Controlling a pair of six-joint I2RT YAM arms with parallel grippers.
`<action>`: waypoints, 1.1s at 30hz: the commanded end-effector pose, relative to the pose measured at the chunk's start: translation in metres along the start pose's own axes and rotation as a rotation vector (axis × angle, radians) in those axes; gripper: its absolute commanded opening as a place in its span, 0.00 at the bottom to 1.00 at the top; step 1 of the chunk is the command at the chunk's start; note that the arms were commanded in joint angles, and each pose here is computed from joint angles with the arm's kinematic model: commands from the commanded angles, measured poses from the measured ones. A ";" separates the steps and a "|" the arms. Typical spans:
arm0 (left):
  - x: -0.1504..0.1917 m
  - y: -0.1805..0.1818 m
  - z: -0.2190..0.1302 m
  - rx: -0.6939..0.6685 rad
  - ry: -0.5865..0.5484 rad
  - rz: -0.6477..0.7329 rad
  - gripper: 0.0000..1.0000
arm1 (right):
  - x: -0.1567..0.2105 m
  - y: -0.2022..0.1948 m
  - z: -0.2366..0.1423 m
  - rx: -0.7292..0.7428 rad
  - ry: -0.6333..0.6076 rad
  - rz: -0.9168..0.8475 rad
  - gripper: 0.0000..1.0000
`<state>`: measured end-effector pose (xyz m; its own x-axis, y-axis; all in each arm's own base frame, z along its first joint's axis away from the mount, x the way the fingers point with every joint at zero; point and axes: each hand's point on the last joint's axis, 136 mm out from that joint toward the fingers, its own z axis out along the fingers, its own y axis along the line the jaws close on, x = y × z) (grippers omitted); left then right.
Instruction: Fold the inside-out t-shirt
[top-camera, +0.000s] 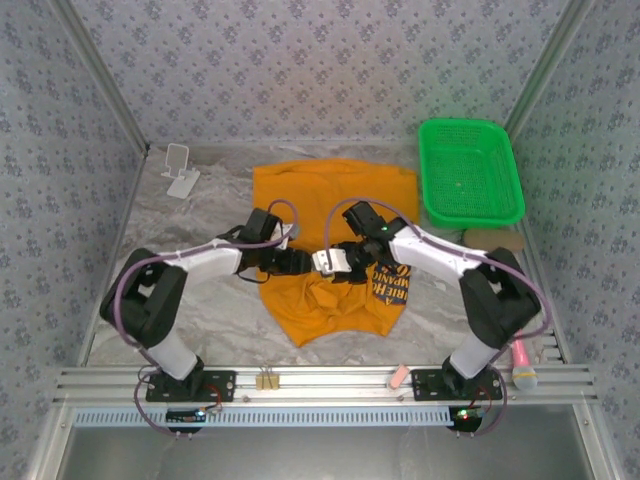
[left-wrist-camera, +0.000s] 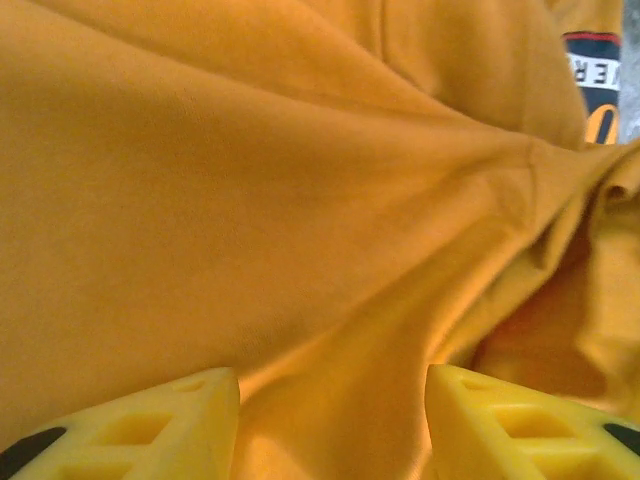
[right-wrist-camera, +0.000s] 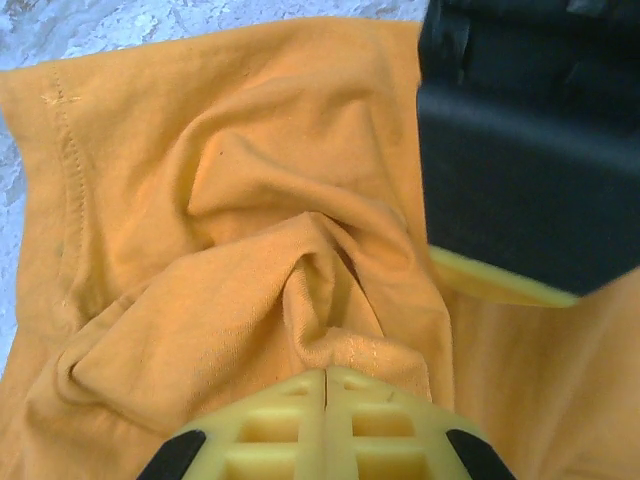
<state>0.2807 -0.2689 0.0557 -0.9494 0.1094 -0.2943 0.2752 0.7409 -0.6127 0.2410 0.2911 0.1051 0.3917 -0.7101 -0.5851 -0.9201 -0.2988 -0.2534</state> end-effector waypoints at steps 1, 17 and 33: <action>-0.013 -0.022 0.008 0.074 -0.006 0.071 0.51 | -0.010 -0.009 -0.020 0.117 0.028 -0.153 0.00; -0.039 0.010 0.019 -0.037 0.008 0.019 0.00 | 0.052 0.120 -0.028 0.034 0.442 -0.296 0.28; -0.009 -0.063 -0.035 0.148 0.012 0.083 0.39 | -0.022 0.047 -0.045 0.143 -0.027 0.237 0.57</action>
<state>0.2963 -0.2871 0.1246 -0.9171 0.1080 -0.3838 0.3586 0.6442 -0.6756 0.1992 0.2612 0.1525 0.2656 -0.7126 -0.6494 -0.9371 -0.0326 -0.3475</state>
